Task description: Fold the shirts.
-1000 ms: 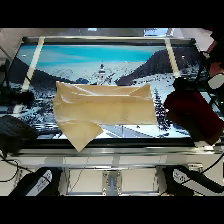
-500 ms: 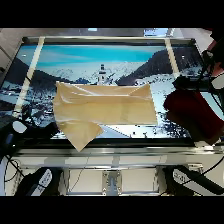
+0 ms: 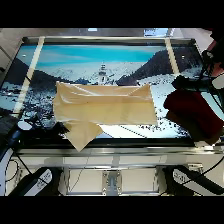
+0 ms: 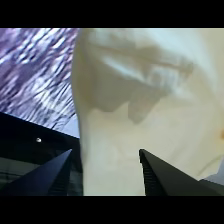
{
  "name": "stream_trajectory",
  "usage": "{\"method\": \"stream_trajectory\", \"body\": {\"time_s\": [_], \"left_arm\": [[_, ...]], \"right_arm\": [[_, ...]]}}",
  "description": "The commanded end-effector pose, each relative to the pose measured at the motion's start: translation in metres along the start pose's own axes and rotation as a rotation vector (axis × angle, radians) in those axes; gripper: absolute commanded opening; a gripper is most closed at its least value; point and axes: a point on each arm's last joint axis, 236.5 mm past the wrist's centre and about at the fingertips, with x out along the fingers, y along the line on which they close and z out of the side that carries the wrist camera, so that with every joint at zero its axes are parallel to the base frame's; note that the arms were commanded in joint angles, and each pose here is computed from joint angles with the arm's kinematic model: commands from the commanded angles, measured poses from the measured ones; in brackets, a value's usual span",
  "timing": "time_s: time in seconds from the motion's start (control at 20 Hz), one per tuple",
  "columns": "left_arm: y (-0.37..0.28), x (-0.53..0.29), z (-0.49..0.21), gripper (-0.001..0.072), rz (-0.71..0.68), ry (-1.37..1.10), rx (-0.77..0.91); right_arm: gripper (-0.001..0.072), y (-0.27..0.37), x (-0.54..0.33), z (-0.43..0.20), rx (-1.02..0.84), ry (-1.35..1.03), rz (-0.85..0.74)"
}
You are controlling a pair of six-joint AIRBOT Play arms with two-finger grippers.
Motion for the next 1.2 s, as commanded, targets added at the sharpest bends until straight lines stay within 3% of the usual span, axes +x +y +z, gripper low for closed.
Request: {"method": "stream_trajectory", "body": {"time_s": [0.0, 0.05, 0.2, 0.25, 0.3, 0.55, 0.9, 1.15], "left_arm": [[-0.005, 0.010, 0.007, 0.0455, -0.037, -0.009, -0.025], [-0.007, 0.010, 0.010, 0.0358, -0.045, -0.017, -0.029], [-0.004, 0.013, 0.008, 0.0162, -0.036, -0.006, -0.008], [-0.003, 0.015, 0.007, 0.0049, -0.033, 0.003, -0.003], [-0.001, 0.017, 0.005, 0.0015, -0.031, 0.018, 0.011], [-0.001, 0.018, 0.004, 0.0015, -0.031, 0.023, 0.028], [-0.001, 0.018, 0.002, 0.0015, -0.033, 0.029, 0.078], [-0.001, 0.018, 0.002, 0.0015, -0.033, 0.032, 0.084]], "right_arm": [[0.0504, 0.004, 0.000, -0.001, 0.009, 0.006, 0.016], [0.0504, 0.005, 0.000, -0.003, 0.011, 0.011, 0.020], [0.0504, 0.006, -0.001, -0.008, 0.011, 0.036, 0.024], [0.0504, 0.006, -0.001, -0.011, 0.012, 0.047, 0.026], [0.0504, 0.007, -0.001, -0.014, 0.011, 0.060, 0.027], [0.0504, -0.004, 0.005, -0.063, 0.041, 0.230, -0.005], [0.0504, 0.034, 0.042, -0.254, 0.580, 0.666, 0.125], [0.0504, 0.033, 0.079, -0.262, 0.888, 0.490, 0.149]]}}
